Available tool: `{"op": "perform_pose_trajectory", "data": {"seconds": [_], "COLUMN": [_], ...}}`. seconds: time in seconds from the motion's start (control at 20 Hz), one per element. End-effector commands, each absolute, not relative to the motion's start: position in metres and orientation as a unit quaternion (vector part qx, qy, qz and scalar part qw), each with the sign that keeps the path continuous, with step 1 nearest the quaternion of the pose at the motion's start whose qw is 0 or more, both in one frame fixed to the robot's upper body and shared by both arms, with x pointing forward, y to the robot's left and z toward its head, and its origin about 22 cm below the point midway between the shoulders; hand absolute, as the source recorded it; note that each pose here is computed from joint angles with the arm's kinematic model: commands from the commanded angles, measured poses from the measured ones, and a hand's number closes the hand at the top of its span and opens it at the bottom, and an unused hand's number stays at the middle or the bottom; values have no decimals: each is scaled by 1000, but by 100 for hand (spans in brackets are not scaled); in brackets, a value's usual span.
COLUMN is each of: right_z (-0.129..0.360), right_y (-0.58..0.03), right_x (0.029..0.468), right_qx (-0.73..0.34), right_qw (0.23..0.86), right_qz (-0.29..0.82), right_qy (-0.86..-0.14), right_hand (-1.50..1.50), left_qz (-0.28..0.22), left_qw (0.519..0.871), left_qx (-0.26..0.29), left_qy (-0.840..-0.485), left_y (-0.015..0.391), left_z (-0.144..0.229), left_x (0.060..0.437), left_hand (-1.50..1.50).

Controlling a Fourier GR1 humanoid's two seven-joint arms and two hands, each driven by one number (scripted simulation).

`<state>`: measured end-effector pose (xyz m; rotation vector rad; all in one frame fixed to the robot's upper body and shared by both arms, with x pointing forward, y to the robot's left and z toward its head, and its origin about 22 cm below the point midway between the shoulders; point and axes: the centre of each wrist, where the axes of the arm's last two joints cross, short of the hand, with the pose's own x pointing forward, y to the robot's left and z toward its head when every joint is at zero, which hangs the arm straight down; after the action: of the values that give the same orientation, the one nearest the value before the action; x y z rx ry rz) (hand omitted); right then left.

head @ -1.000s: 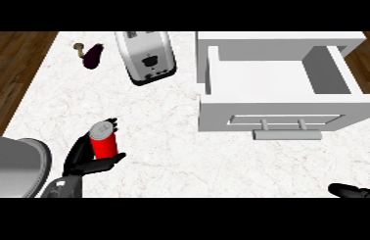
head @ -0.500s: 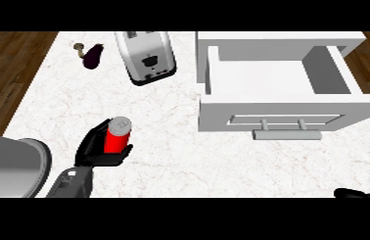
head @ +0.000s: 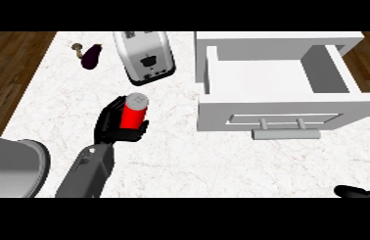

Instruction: Pick up the can, place it into the drawer and close the drawer

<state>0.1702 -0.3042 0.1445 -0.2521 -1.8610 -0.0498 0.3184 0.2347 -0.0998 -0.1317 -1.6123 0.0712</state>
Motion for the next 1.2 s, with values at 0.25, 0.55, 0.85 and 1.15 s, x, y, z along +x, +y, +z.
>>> {"op": "perform_pose_trajectory", "data": {"seconds": [0.25, 0.55, 0.85, 1.15], "right_z": [148, 155, 153, 131], "right_y": [-297, -314, -302, -299], "right_x": [162, 166, 173, 164], "right_qx": [-118, -122, -127, -123], "right_qw": [577, 579, 587, 575], "right_qz": [-27, -26, -24, -22], "right_qy": [-808, -806, -800, -808], "right_hand": [-150, -150, -150, -150], "left_qz": [13, -32, -33, -41], "left_qw": [683, 658, 653, 646], "left_qx": [-58, -54, -83, -74], "left_qy": [-728, -751, -752, -759], "left_y": [187, 167, 108, 89], "left_z": [-46, 23, 106, 144], "left_x": [356, 387, 405, 404], "left_hand": [150, 150, 150, 150]}}
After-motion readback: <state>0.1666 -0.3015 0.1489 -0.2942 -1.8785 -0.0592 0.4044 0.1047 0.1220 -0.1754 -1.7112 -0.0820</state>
